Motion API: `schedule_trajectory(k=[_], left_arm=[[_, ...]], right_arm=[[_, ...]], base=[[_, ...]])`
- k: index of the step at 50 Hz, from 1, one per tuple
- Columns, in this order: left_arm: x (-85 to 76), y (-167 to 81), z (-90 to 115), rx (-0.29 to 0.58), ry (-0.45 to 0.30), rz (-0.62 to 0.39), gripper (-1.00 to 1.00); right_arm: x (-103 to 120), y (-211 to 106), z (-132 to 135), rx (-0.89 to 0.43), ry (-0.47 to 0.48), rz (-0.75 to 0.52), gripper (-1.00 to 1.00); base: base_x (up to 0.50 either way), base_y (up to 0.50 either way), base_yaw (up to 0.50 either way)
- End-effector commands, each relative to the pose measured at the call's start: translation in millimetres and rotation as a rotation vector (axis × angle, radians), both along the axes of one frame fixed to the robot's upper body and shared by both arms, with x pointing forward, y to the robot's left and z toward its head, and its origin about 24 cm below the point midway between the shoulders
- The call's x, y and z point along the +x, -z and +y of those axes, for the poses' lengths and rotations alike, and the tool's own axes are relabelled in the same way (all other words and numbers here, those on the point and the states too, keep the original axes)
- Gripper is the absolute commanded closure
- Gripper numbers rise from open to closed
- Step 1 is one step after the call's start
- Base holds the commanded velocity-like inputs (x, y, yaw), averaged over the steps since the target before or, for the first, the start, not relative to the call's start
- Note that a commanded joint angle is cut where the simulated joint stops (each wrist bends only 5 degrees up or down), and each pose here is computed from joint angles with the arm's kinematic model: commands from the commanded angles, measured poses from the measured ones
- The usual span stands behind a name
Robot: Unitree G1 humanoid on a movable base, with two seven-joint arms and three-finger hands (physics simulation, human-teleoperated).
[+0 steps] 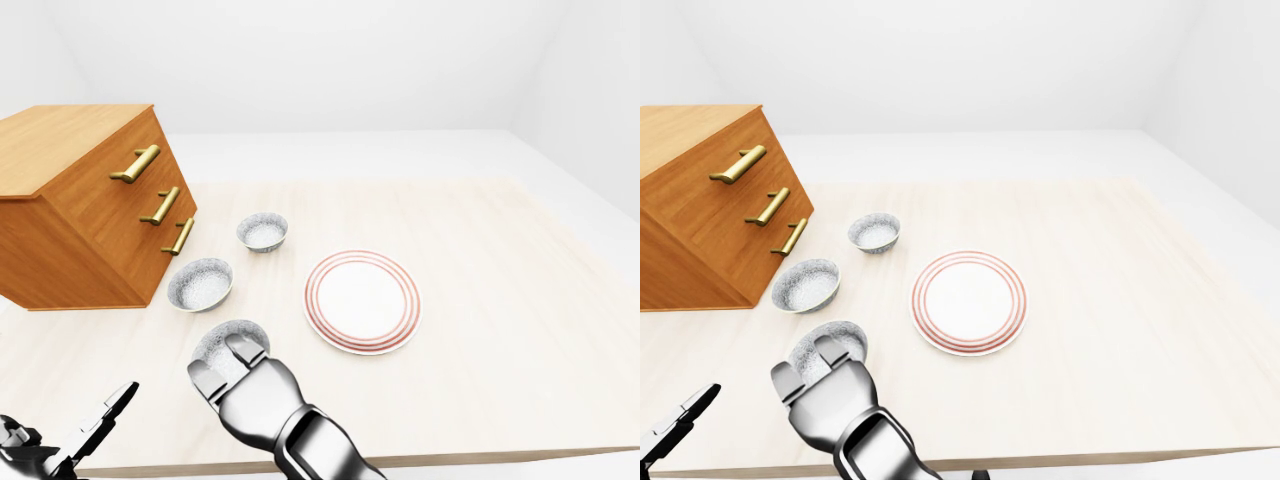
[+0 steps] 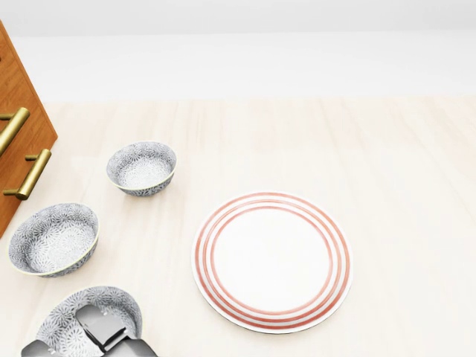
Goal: Put the bowl at the front on the plate.
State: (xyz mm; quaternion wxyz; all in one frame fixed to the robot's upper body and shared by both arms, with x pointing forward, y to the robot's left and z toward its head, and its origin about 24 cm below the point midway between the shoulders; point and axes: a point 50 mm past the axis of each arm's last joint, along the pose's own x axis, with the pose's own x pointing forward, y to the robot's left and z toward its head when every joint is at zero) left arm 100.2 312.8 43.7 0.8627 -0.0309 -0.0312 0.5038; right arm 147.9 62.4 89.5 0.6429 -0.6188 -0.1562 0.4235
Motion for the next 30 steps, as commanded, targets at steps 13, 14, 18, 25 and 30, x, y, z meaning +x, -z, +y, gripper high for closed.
schedule_trajectory(k=[13,14,18,25,30], left_arm=[[-0.3,-0.1,0.2,-0.002,0.001,-0.004,-1.00],[-0.4,-0.3,0.1,-0.002,0.002,-0.004,-1.00],[0.2,0.4,0.0,-0.004,0.001,-0.002,-1.00],[0.0,0.7,0.1,-0.005,0.001,-0.002,-1.00],[-0.4,-0.6,-0.2,-0.001,0.001,-0.006,-1.00]], right_arm=[[-0.7,17.5,-0.9,0.015,0.011,0.043,-1.00],[-0.9,17.4,-0.8,0.014,0.010,0.043,-1.00],[-0.4,21.4,0.3,0.024,0.009,0.052,-1.00],[-0.1,24.1,3.4,0.032,0.003,0.070,-1.00],[1.8,20.1,4.4,0.038,0.007,0.057,-1.00]], base=[[0.00,0.00,0.00],[0.00,0.00,0.00],[0.00,0.00,0.00],[0.00,0.00,0.00],[0.00,0.00,0.00]])
